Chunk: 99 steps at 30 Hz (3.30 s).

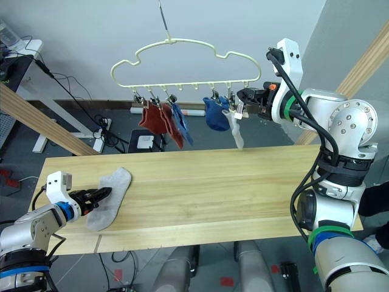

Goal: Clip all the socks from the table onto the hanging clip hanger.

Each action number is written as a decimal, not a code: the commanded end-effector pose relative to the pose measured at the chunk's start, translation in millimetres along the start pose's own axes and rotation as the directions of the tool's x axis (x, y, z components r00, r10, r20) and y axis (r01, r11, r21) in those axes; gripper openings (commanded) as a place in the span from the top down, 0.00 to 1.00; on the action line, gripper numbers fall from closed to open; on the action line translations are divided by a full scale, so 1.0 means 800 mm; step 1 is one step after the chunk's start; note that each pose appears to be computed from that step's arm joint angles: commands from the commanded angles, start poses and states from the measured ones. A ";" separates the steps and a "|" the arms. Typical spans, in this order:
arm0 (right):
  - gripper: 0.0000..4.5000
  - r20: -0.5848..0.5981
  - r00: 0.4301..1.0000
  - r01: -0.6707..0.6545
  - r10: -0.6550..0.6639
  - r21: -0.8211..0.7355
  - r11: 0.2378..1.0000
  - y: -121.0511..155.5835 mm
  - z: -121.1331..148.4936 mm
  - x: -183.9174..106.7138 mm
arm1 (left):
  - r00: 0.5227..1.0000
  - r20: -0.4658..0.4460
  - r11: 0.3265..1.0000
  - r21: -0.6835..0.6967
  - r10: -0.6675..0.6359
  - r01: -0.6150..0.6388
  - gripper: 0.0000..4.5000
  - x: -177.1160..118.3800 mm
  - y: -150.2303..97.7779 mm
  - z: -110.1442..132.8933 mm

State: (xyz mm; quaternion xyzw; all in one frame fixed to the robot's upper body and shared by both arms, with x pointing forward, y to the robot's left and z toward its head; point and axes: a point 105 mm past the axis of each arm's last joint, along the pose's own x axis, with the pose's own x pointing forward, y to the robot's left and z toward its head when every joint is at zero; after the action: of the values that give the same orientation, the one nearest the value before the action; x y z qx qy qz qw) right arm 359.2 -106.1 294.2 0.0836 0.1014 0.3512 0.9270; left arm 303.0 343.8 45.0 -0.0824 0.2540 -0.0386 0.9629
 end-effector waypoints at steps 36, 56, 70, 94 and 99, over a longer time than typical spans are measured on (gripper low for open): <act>1.00 0.029 0.999 -0.036 0.035 0.021 0.999 -0.001 0.005 -0.007 | 0.574 -0.170 0.503 0.330 -0.801 0.799 1.00 -0.105 -0.246 0.119; 1.00 0.048 0.985 -0.175 0.168 0.224 0.959 0.001 0.015 -0.017 | 0.291 -0.043 0.261 0.334 -0.956 0.906 1.00 -0.118 -0.323 0.202; 1.00 0.096 0.966 -0.260 0.241 0.345 0.902 0.010 0.018 -0.015 | 0.242 -0.030 0.218 0.332 -0.970 0.918 1.00 -0.120 -0.333 0.204; 1.00 0.102 0.961 -0.277 0.258 0.414 0.867 0.021 0.015 -0.014 | 0.226 -0.002 0.213 0.336 -0.974 0.918 1.00 -0.118 -0.343 0.210; 1.00 0.103 0.960 -0.280 0.261 0.427 0.860 0.025 0.011 -0.013 | 0.227 0.001 0.214 0.339 -0.974 0.916 1.00 -0.118 -0.344 0.209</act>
State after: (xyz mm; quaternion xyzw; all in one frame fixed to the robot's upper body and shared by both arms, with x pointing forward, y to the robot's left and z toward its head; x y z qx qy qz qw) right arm 347.9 -98.0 295.8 0.3104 0.1715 0.4283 0.8312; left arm 299.7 106.9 272.3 -0.1000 0.0631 -0.6371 0.7617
